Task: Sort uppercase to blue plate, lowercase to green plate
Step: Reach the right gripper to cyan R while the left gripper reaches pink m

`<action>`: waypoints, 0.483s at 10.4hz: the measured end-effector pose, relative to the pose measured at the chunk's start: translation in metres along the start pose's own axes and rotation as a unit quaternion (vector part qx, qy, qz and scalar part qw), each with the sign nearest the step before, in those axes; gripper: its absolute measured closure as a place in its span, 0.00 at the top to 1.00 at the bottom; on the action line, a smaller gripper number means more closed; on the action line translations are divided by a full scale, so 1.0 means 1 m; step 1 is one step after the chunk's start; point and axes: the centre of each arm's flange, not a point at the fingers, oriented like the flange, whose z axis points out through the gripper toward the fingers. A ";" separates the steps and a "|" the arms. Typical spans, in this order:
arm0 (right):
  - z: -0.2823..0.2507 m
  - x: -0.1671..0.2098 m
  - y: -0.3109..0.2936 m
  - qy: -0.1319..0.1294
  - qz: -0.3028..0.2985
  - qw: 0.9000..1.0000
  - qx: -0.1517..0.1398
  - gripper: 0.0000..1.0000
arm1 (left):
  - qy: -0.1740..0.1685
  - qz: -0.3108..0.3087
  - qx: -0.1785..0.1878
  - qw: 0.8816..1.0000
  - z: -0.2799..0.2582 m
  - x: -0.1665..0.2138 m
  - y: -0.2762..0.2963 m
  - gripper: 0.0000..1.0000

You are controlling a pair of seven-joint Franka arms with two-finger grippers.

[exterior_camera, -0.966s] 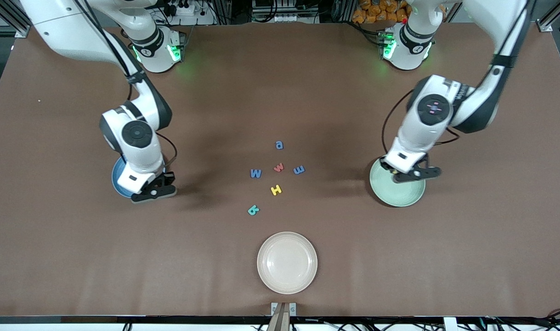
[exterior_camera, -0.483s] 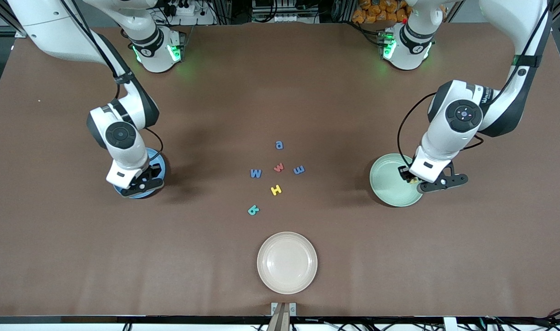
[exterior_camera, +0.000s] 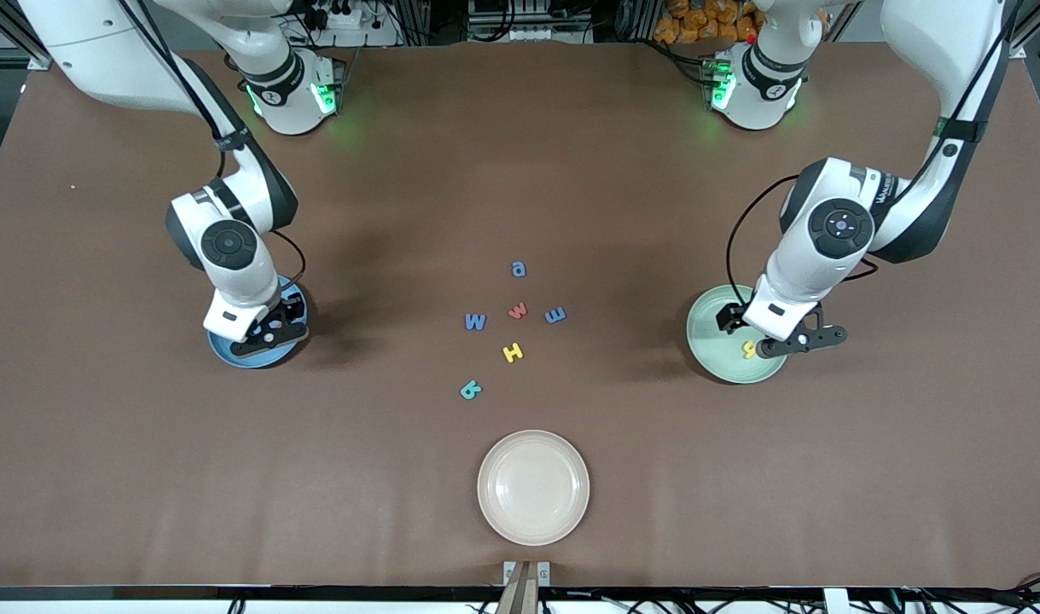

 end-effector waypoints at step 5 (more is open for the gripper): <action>-0.086 0.047 -0.057 0.039 0.143 0.977 0.153 0.66 | -0.005 0.003 -0.017 1.000 0.008 -0.012 0.068 1.00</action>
